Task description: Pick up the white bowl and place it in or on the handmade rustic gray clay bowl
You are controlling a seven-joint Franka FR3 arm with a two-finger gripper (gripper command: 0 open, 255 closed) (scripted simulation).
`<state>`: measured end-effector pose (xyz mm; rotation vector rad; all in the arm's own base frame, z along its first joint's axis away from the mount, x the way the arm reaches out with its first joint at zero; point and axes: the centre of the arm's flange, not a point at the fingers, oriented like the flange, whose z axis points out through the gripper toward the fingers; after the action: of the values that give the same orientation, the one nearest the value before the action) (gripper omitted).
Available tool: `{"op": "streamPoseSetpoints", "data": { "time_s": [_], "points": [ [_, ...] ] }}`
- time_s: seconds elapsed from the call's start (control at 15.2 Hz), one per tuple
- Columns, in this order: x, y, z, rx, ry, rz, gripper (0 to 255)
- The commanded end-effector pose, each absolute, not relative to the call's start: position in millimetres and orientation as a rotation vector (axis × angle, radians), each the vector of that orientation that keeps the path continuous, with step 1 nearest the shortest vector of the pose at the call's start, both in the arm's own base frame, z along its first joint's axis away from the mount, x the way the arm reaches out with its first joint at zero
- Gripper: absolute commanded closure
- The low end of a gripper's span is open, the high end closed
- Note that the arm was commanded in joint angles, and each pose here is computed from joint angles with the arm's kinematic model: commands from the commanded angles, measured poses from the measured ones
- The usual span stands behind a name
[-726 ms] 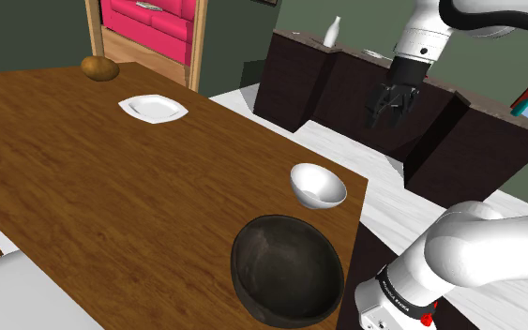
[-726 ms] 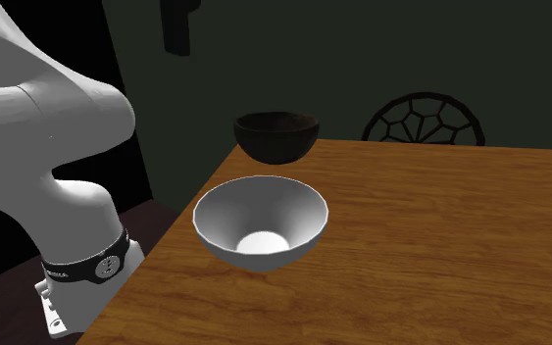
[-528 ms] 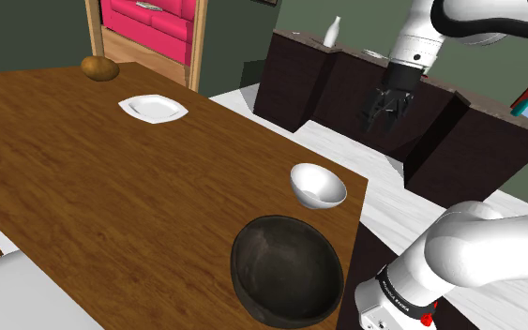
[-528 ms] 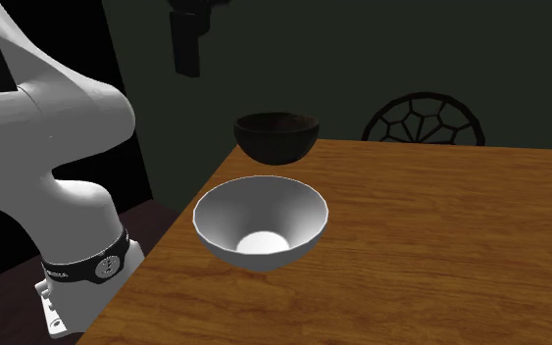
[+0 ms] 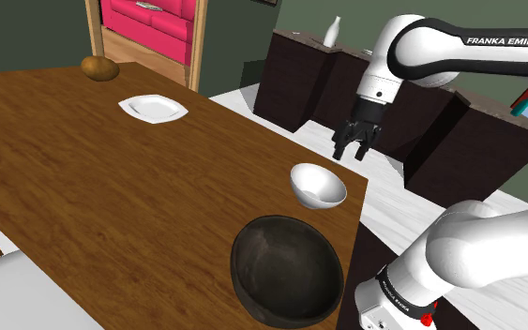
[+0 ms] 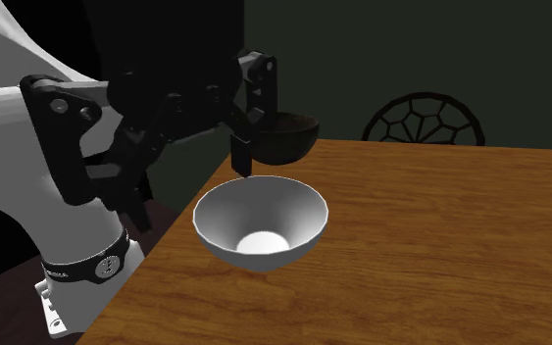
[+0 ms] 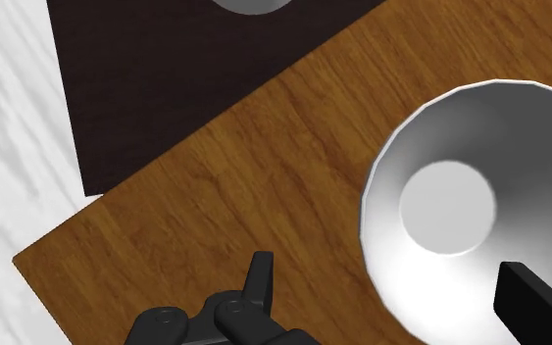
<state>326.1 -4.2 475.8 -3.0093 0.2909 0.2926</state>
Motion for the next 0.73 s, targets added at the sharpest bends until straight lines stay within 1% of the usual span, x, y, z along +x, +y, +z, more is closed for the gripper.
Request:
{"op": "streamPoseSetpoints", "data": {
  "time_s": [0.0,0.4,0.66],
  "points": [
    [328.3,-2.9,460.5,-2.998,0.295,0.299,0],
    [322.4,1.3,429.7,-2.998,0.295,0.299,0],
    [321.9,1.7,426.7,-2.998,0.295,0.299,0]
  ]
}}
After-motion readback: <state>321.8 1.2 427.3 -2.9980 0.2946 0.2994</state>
